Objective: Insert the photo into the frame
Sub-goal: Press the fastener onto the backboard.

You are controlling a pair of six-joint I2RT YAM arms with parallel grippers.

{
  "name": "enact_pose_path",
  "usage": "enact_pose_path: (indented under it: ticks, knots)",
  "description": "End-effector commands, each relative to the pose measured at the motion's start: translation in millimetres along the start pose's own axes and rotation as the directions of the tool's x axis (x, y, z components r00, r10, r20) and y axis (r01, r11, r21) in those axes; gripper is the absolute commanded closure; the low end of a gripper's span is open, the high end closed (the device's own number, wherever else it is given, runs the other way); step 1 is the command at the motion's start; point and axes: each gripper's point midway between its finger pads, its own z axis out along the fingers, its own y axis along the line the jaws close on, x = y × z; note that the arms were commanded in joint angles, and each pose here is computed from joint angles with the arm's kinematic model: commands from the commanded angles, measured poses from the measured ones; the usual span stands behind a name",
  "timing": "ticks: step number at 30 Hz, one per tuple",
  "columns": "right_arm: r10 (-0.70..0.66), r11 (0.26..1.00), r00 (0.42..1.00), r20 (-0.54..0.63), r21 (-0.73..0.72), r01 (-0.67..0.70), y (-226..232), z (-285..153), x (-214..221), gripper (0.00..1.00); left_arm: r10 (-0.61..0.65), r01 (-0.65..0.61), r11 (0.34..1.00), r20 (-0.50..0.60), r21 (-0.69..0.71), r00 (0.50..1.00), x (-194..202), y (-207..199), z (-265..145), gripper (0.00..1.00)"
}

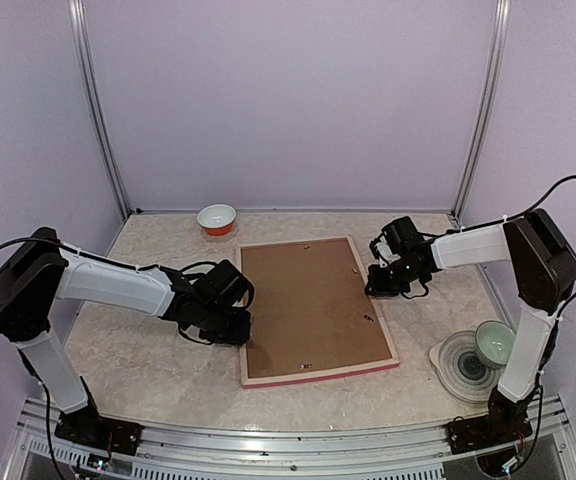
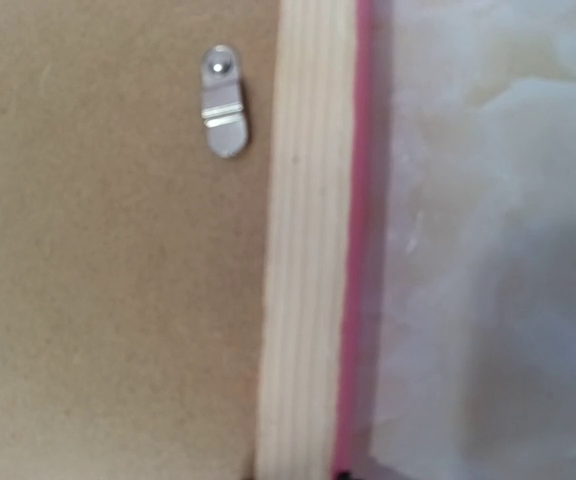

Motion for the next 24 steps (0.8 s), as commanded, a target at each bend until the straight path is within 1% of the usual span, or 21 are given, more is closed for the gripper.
enact_pose_path:
  ticks: [1, 2, 5, 11, 15, 21, 24]
  knots:
    - [-0.042, 0.998, 0.995, -0.088, -0.045, 0.038, 10.2, 9.1, 28.1, 0.9, 0.02, -0.019, 0.999, 0.008, -0.047, 1.0, 2.3, 9.7, 11.9, 0.95]
    - [-0.043, 0.998, 0.995, -0.089, -0.048, 0.038, 10.8, 9.3, 28.5, 0.89, 0.016, -0.016, 0.999, 0.009, -0.044, 1.0, 2.4, 9.2, 12.1, 0.94]
    - [-0.043, 0.998, 0.995, -0.092, -0.051, 0.039, 11.0, 9.9, 29.1, 0.9, 0.021, -0.021, 0.998, 0.008, -0.054, 1.0, 0.6, 10.8, 11.2, 0.77]
    - [-0.044, 0.998, 0.995, -0.091, -0.054, 0.04, 11.8, 9.5, 28.3, 0.9, 0.071, -0.067, 0.985, 0.015, -0.16, 0.997, -6.9, 23.5, 8.5, 0.62]
    - [-0.044, 0.998, 0.995, -0.092, -0.055, 0.039, 11.8, 10.1, 28.6, 0.9, 0.056, -0.051, 0.985, 0.022, -0.167, 0.998, -8.4, 25.8, 10.4, 0.61]
    - [-0.047, 0.998, 0.995, -0.09, -0.054, 0.042, 11.9, 8.7, 28.0, 0.9, 0.059, -0.054, 0.985, 0.025, -0.162, 0.998, -10.0, 24.9, 9.3, 0.65]
    - [-0.047, 0.998, 0.995, -0.09, -0.052, 0.043, 11.9, 8.7, 27.6, 0.9, 0.071, -0.067, 0.987, 0.024, -0.148, 0.997, -11.2, 22.2, 4.7, 0.64]
